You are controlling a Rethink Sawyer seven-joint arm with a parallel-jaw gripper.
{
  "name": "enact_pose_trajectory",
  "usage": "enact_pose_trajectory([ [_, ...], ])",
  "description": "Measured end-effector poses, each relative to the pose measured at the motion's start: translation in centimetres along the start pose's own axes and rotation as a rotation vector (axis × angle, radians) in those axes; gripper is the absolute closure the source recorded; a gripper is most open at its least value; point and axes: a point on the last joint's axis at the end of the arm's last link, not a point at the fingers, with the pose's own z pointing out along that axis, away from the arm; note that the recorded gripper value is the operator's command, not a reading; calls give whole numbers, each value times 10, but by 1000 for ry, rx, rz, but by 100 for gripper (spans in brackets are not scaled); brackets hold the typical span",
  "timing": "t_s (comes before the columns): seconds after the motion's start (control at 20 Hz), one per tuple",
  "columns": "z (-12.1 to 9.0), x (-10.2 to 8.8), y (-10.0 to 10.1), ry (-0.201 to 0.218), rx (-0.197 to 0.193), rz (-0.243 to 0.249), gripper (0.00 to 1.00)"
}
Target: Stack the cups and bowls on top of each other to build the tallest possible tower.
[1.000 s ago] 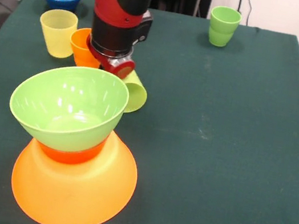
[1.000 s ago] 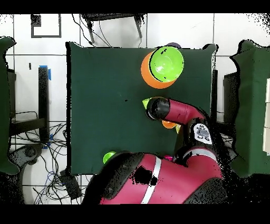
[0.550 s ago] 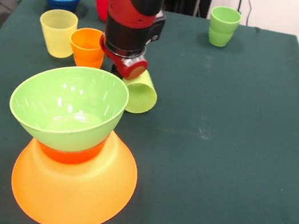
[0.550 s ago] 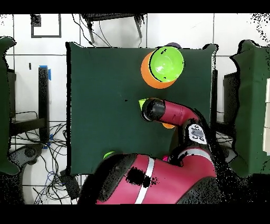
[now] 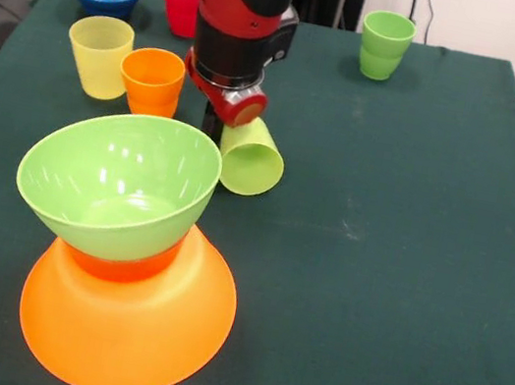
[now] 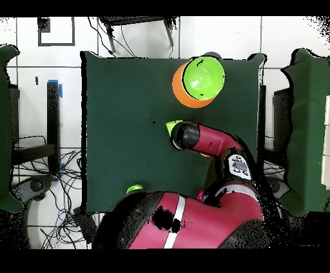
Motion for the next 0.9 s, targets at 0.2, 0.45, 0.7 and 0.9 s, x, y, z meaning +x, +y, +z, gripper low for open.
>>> enact_pose_trajectory([
  [0.2,-12,-1,5,-8,-13,10,100],
  [0.45,-33,-1,21,-30,-39,13,100],
  [0.7,-51,4,40,-44,-66,14,100],
  [0.9,-61,8,51,-50,-81,17,100],
])
